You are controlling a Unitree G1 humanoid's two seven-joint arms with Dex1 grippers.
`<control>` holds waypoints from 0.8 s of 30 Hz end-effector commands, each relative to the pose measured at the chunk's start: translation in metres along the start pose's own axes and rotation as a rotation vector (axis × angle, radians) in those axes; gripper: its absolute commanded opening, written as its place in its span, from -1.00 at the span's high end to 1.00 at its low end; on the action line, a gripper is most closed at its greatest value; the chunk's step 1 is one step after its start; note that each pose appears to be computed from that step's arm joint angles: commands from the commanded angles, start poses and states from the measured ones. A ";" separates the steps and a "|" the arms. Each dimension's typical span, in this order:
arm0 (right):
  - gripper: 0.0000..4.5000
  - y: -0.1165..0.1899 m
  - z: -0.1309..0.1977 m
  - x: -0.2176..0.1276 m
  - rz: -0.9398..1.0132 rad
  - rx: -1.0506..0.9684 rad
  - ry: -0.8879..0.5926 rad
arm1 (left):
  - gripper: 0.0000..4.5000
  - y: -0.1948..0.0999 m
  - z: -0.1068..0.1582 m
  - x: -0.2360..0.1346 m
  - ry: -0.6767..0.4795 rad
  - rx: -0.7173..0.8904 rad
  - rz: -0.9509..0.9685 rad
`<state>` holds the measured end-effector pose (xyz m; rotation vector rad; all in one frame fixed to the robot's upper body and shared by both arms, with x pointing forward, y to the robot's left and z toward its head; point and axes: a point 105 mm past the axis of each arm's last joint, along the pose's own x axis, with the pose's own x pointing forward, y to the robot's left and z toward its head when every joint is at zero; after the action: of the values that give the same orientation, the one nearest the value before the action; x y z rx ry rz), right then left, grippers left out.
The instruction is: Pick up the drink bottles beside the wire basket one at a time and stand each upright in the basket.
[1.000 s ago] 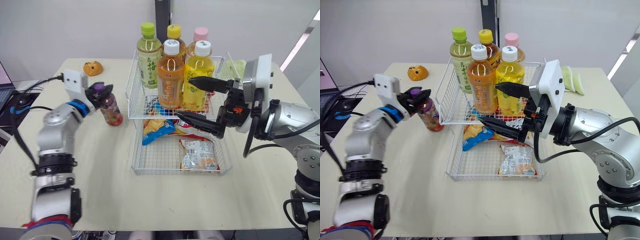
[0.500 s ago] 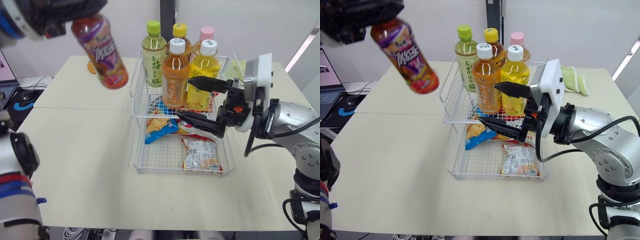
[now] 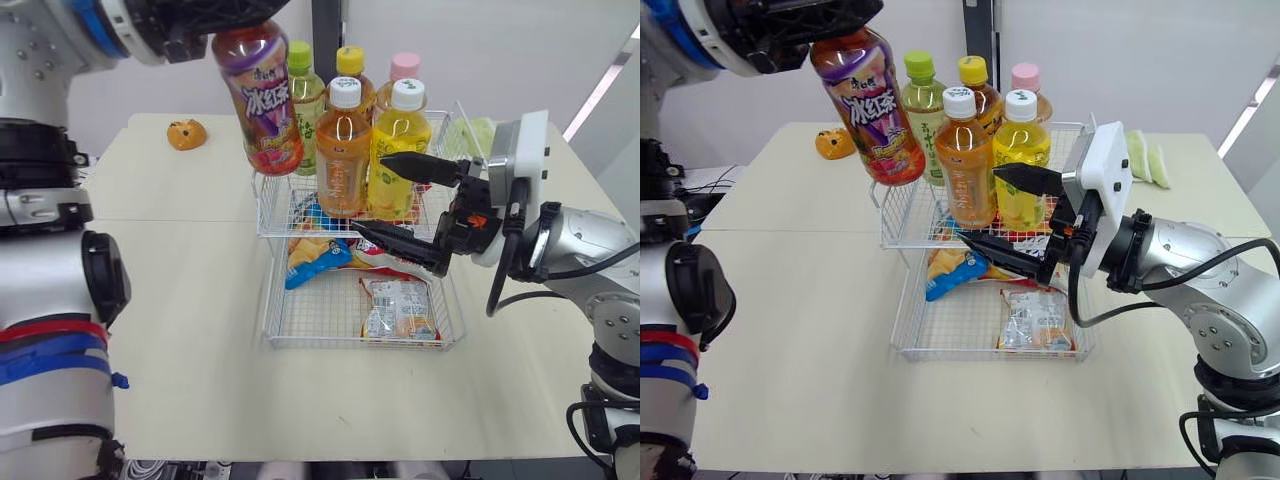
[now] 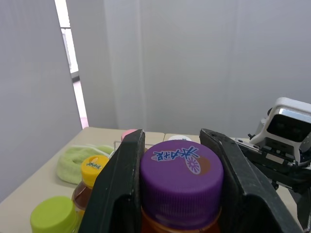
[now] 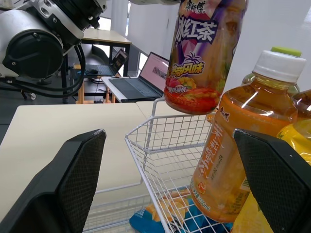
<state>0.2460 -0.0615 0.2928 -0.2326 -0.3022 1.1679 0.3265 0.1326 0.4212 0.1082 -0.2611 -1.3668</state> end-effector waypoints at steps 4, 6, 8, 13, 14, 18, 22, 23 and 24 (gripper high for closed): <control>-1.00 0.000 0.011 -0.004 -0.031 -0.039 -0.019 | 0.38 0.002 0.010 0.004 -0.048 0.034 -0.003; -1.00 0.001 0.011 -0.004 -0.032 -0.040 -0.017 | 0.38 0.004 0.009 0.005 -0.036 0.046 -0.005; -1.00 0.001 0.011 -0.004 -0.033 -0.040 -0.017 | 0.38 0.005 0.005 0.005 -0.019 0.050 -0.007; -1.00 0.003 0.010 -0.004 -0.030 -0.034 -0.015 | 0.38 0.003 -0.014 0.008 0.024 0.039 -0.031; -1.00 0.004 0.010 -0.004 -0.030 -0.033 -0.015 | 0.38 0.002 -0.019 0.010 0.035 0.043 -0.034; -1.00 0.004 0.010 -0.004 -0.028 -0.030 -0.016 | 0.38 0.000 -0.039 0.010 0.089 0.074 -0.033; -1.00 0.005 0.010 -0.004 -0.026 -0.027 -0.016 | 0.38 -0.001 -0.052 0.011 0.105 0.090 -0.025; -1.00 0.005 0.010 -0.004 -0.025 -0.026 -0.016 | 0.38 0.001 -0.051 0.012 0.090 0.092 -0.011; -1.00 0.005 0.010 -0.004 -0.025 -0.025 -0.016 | 0.38 0.003 -0.051 0.012 0.080 0.095 -0.002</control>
<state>0.2441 -0.0618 0.2925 -0.2234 -0.2887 1.1413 0.3503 0.1175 0.3571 0.2139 -0.1683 -1.3597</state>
